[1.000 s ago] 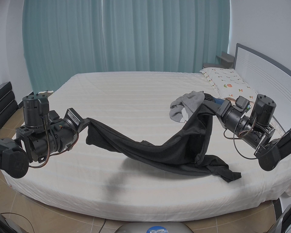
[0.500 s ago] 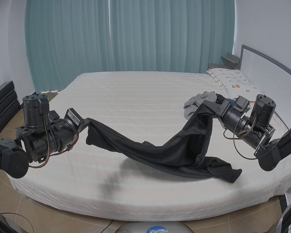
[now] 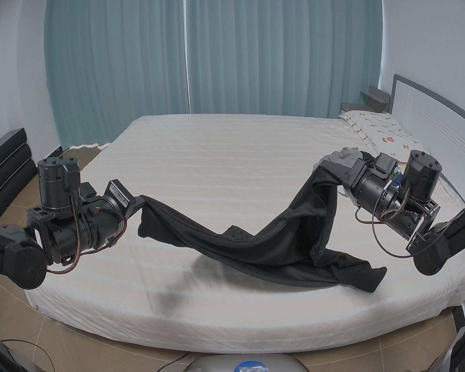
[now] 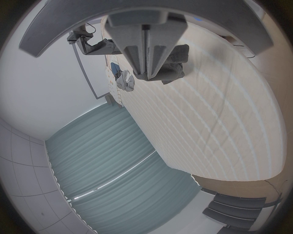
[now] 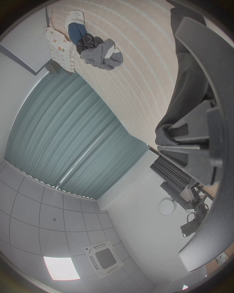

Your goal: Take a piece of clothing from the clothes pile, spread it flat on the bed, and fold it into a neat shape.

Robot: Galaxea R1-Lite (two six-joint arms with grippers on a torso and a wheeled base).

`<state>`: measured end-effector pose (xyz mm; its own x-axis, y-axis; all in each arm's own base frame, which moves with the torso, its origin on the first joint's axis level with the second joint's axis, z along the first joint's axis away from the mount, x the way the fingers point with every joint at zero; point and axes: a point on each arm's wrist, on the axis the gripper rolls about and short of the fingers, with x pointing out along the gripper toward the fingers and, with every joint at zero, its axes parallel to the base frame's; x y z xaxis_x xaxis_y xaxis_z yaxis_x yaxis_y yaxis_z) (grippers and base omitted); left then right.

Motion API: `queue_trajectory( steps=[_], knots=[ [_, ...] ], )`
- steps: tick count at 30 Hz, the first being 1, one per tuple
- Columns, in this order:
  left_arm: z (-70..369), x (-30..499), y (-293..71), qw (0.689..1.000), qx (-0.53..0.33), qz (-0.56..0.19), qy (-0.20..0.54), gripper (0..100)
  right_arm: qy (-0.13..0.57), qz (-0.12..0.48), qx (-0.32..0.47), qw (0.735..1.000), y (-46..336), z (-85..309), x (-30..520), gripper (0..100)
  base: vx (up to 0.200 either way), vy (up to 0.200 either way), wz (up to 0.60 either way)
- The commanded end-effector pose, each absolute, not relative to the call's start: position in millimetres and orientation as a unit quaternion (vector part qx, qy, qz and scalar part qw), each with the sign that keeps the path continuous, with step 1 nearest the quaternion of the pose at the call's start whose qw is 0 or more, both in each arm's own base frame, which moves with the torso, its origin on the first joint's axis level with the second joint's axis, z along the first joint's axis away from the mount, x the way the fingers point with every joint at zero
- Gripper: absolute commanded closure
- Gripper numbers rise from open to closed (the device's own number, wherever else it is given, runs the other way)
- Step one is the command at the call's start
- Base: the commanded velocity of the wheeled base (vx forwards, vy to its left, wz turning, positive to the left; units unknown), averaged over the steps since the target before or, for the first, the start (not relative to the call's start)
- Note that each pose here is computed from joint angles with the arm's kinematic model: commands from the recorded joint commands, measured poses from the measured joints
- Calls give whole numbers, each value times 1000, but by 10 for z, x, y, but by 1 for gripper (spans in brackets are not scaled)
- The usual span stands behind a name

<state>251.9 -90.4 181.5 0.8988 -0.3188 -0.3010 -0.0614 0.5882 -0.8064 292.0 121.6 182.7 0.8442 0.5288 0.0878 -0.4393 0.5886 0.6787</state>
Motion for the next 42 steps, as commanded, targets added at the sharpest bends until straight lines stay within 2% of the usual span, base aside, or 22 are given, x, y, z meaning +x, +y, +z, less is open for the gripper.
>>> queue_trajectory(
  steps=[1, 6, 23, 24, 29, 35, 38, 42],
  knots=[
    [1781, 2494, -913, 865, -446, -73, 219, 100, 70, 266, 363, 890, 1176, 1788, 2802, 100, 0, 0, 0],
    [1798, 2445, -963, 864, -444, -84, 222, 100, 75, 241, 366, 896, 1094, 1729, 2702, 100, 0, 0, 0],
    [2050, 2020, -909, 863, -443, -114, 216, 100, 18, 260, 371, 891, 878, 2087, 2184, 100, -200, 0, 0],
    [2140, 1923, -864, 864, -445, -121, 203, 100, -12, 271, 373, 887, 823, 2260, 2041, 100, -200, 0, 0],
    [2292, 1799, -805, 865, -448, -132, 183, 100, -45, 282, 375, 882, 730, 2530, 1809, 100, 0, 0, 0],
    [2715, 1777, -769, 867, -453, -147, 146, 100, -111, 293, 376, 872, 554, 3164, 1466, 100, 0, 0, 0],
    [2890, 1811, -777, 867, -455, -149, 139, 100, -129, 293, 375, 870, 534, 3431, 1467, 100, 0, 0, 0],
    [2957, 1958, -819, 867, -456, -144, 138, 100, -129, 284, 373, 874, 544, 3599, 1606, 100, 0, 0, 0]
  ],
)
